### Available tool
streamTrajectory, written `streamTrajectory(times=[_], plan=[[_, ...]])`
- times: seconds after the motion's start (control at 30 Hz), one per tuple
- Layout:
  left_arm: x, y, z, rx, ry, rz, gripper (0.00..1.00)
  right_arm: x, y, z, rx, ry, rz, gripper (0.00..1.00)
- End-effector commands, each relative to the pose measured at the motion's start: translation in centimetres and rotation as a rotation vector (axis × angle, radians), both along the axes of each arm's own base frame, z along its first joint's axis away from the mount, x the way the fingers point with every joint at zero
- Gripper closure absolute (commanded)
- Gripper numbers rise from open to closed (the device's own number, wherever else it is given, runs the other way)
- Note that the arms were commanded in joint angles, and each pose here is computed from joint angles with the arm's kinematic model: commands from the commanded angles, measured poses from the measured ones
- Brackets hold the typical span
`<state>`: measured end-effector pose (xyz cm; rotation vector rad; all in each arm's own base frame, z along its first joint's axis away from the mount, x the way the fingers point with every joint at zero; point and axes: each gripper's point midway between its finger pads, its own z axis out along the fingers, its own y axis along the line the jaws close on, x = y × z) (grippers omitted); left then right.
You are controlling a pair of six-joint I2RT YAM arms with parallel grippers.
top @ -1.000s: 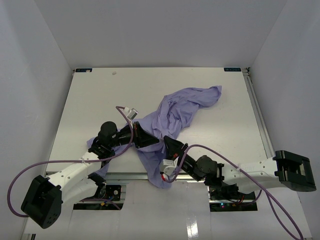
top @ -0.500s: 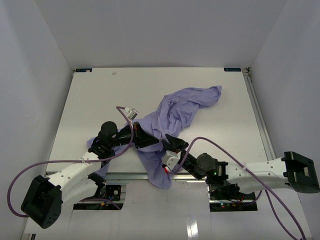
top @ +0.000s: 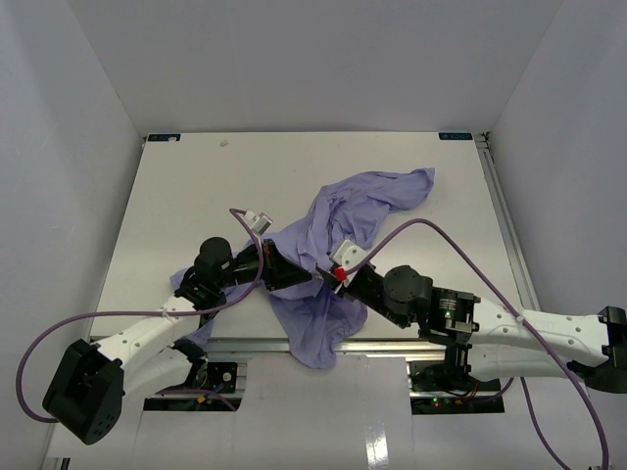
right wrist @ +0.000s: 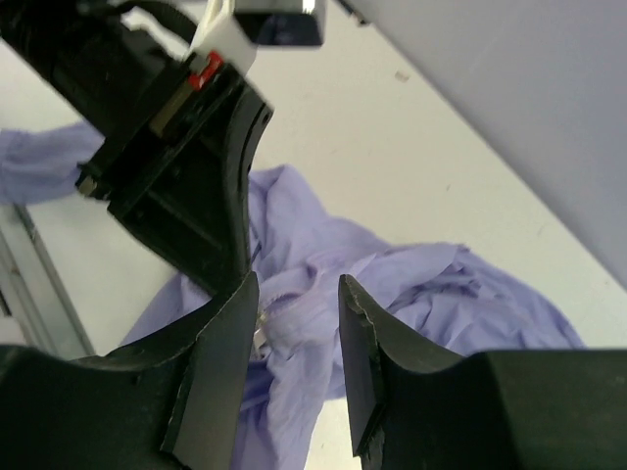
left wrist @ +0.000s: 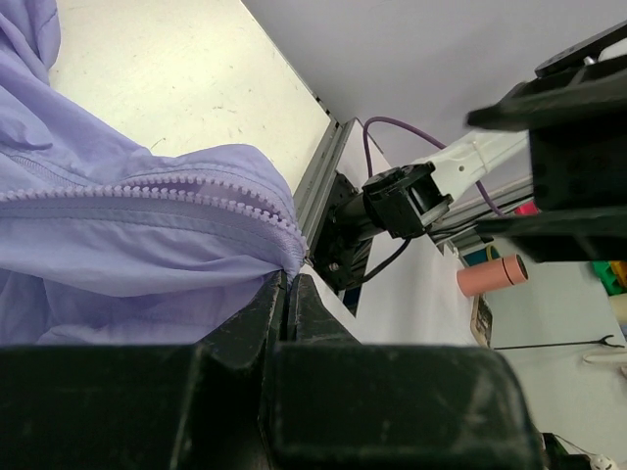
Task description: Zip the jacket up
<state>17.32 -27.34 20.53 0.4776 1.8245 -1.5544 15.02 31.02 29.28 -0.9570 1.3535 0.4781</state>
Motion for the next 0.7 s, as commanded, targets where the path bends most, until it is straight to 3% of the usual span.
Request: streamTrajectory(times=[0.0,0.13,0.67], plan=[[0.3,0.0,0.3,-0.013,-0.004,0.007,1.0,-0.7,-0.1,-5.4,-0.175,0.077,0.022,0.56],[0.3,0.1,0.2,-0.012,-0.006,0.012,1.0,-0.6,0.4,-7.3,-0.23,0.014,0.043,0.56],[0.1,0.3,0.2,-0.016,-0.007,0.015,1.0,-0.4,0.7,-7.3,-0.222,-0.076,0.047,0.57]])
